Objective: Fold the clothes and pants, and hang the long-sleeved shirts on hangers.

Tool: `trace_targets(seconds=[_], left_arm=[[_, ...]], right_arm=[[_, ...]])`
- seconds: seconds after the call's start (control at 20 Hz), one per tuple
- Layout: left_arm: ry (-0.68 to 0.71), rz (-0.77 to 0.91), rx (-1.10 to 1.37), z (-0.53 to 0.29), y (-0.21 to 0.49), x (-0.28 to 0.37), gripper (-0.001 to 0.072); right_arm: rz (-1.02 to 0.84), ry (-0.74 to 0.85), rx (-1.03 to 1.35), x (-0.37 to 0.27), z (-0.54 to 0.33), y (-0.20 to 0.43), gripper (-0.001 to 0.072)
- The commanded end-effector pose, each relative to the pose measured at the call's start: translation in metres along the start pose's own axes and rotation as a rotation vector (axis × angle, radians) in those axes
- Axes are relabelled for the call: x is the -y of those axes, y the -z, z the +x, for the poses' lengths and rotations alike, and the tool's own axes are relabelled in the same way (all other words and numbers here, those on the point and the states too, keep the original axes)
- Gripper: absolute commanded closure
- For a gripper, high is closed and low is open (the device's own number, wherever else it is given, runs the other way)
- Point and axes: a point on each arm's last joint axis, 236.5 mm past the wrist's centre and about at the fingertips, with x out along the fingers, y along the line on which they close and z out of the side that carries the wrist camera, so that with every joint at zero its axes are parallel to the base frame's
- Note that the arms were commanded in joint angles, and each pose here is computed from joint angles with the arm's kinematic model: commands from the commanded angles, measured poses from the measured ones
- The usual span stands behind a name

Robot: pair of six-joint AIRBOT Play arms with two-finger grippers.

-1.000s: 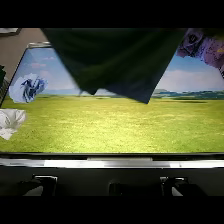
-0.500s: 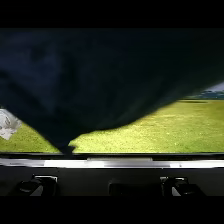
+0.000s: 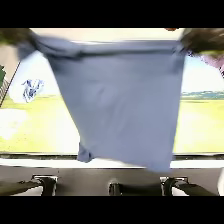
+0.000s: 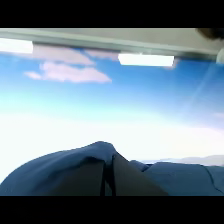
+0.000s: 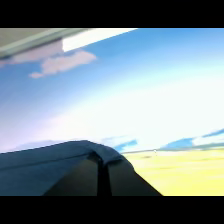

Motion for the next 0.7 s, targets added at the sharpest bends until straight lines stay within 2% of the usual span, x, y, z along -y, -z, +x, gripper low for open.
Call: trace_targets(seconds=[0.0, 0.15, 0.3, 0.45, 0.55, 0.6, 0.65], left_arm=[[-0.037, -0.028, -0.326, 0.138, 0.107, -0.023, 0.0691], [-0.055, -0.043, -0.507, 0.215, 0.193, -0.032, 0.069], [-0.071, -0.043, -0.642, 0.25, 0.259, -0.037, 0.069], [-0.031, -0.088, -0.706, 0.261, 0.288, -0.027, 0.069], [-0.018, -0.102, -0.71, 0.261, 0.289, -0.023, 0.0689], [-0.018, -0.102, -0.706, 0.26, 0.285, -0.024, 0.0634], [-0.019, -0.104, -0.706, 0.257, 0.28, -0.026, 0.0437]], right_arm=[[0.02, 0.125, -0.27, 0.056, 0.142, 0.067, 0.0681], [0.065, 0.163, -0.408, 0.087, 0.222, 0.122, 0.0681], [0.119, 0.162, -0.515, 0.101, 0.266, 0.168, 0.068], [0.143, 0.156, -0.536, 0.106, 0.284, 0.184, 0.0678], [0.144, 0.153, -0.529, 0.105, 0.284, 0.181, 0.0621], [0.141, 0.153, -0.533, 0.104, 0.281, 0.181, 0.0568], [0.122, 0.148, -0.54, 0.102, 0.275, 0.179, 0.0457]])
